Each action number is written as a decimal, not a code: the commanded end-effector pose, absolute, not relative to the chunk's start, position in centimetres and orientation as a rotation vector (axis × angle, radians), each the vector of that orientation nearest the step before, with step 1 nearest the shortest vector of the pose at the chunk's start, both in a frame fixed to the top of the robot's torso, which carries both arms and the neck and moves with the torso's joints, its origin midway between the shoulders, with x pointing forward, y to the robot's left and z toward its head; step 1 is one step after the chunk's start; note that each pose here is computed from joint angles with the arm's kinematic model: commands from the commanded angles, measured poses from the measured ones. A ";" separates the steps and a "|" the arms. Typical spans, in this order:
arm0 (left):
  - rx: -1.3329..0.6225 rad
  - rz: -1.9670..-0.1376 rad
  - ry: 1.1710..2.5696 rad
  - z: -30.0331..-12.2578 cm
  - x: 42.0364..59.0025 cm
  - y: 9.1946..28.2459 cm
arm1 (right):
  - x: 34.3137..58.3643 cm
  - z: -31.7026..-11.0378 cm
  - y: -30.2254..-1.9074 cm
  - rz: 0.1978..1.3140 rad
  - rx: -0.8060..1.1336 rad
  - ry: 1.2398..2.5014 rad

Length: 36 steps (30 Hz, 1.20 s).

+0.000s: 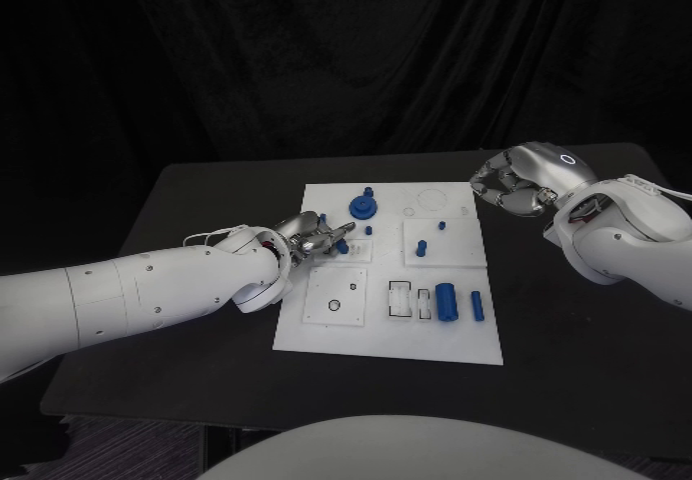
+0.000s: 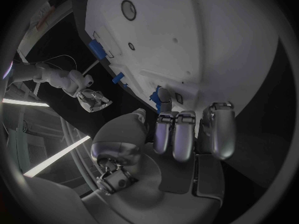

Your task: Assemble the parts on the task board

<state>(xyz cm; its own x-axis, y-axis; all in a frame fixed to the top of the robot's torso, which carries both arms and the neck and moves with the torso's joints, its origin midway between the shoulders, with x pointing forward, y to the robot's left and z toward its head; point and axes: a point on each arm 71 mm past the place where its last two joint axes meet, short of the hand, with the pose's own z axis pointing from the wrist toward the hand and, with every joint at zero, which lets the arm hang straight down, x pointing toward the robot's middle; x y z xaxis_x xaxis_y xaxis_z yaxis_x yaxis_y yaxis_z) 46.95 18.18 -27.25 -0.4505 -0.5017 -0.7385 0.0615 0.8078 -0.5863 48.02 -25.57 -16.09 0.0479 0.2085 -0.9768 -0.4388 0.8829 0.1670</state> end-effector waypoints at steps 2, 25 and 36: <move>-0.302 -0.722 1.927 -27.1 46.8 17.8 | 48.0 -16.2 -25.7 0.485 -0.185 1.453; -0.309 -0.715 1.923 -27.1 46.8 18.0 | 48.0 -16.3 -25.8 0.481 -0.183 1.458; -0.318 -0.695 1.939 -27.2 46.8 18.2 | 48.0 -16.3 -25.8 0.479 -0.182 1.460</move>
<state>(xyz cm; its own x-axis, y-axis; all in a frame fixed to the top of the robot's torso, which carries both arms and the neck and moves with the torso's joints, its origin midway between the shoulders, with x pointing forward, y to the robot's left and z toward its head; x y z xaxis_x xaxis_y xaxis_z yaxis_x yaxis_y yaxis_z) 46.92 18.25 -27.14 -0.4494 -0.5020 -0.7389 0.0829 0.8001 -0.5941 47.99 -25.72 -16.16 0.0422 0.2051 -0.9778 -0.4329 0.8858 0.1671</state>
